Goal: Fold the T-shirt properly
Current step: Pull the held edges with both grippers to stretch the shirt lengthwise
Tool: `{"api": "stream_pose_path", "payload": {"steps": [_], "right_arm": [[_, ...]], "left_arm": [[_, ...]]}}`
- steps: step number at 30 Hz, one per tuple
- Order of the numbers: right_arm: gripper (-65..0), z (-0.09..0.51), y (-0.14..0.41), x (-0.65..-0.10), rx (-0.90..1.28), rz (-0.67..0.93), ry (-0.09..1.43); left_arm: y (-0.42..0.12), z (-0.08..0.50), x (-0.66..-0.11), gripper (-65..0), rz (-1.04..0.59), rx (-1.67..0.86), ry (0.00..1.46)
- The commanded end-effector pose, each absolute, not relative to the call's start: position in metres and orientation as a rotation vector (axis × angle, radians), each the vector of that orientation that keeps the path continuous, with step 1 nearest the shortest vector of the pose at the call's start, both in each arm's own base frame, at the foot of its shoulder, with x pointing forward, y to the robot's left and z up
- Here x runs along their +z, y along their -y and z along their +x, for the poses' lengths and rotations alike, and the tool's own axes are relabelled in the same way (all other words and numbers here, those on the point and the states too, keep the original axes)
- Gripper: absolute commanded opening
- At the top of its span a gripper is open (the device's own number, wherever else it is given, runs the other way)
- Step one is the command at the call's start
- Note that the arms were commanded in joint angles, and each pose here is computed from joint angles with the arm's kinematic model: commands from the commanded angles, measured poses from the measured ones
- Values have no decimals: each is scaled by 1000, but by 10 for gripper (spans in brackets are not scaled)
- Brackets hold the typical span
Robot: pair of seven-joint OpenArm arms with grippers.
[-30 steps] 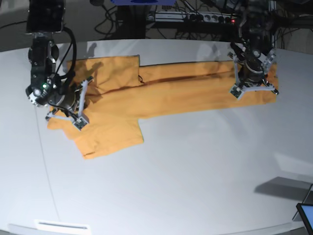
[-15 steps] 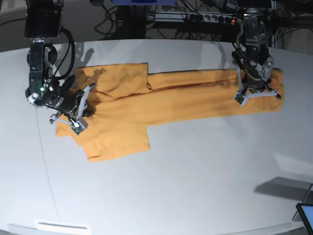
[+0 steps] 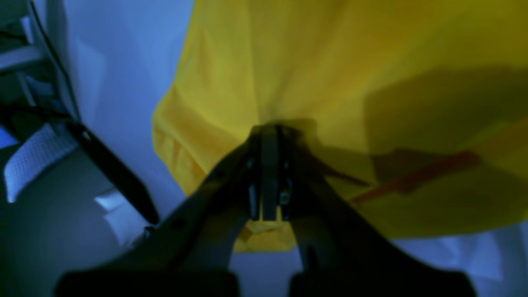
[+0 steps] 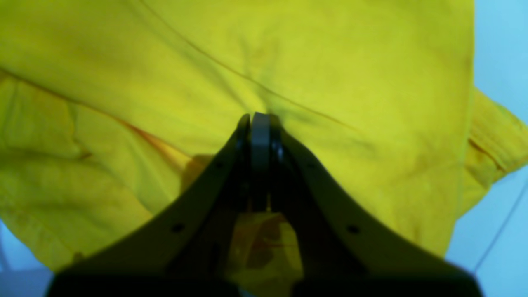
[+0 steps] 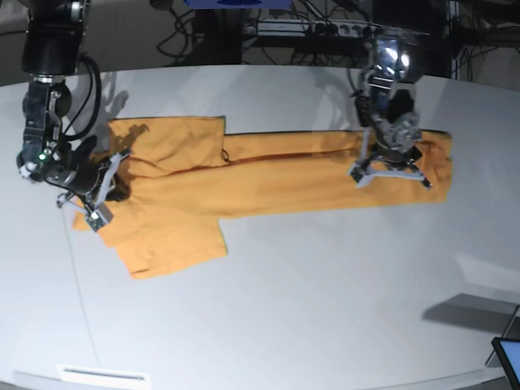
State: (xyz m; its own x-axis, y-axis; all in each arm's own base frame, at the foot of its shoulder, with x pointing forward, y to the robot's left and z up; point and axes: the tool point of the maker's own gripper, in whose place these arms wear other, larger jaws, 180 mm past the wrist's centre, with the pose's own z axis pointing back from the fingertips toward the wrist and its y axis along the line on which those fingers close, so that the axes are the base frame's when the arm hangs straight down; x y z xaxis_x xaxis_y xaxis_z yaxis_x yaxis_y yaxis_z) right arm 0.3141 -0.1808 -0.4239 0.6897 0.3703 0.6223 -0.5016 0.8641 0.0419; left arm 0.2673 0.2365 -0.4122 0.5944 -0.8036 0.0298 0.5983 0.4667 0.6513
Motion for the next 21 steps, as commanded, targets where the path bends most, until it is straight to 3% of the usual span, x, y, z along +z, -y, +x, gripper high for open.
{"api": "stream_pose_path", "payload": {"steps": [1, 12, 21], "right_arm": [[-649, 287, 223, -451, 503, 62, 442], [-649, 289, 247, -454, 425, 51, 432], [-650, 293, 276, -451, 456, -61, 404]], "left_arm": [[-217, 269, -416, -650, 574, -894, 395], [-187, 292, -405, -650, 581, -940, 458], [-185, 299, -401, -650, 583, -930, 474]]}}
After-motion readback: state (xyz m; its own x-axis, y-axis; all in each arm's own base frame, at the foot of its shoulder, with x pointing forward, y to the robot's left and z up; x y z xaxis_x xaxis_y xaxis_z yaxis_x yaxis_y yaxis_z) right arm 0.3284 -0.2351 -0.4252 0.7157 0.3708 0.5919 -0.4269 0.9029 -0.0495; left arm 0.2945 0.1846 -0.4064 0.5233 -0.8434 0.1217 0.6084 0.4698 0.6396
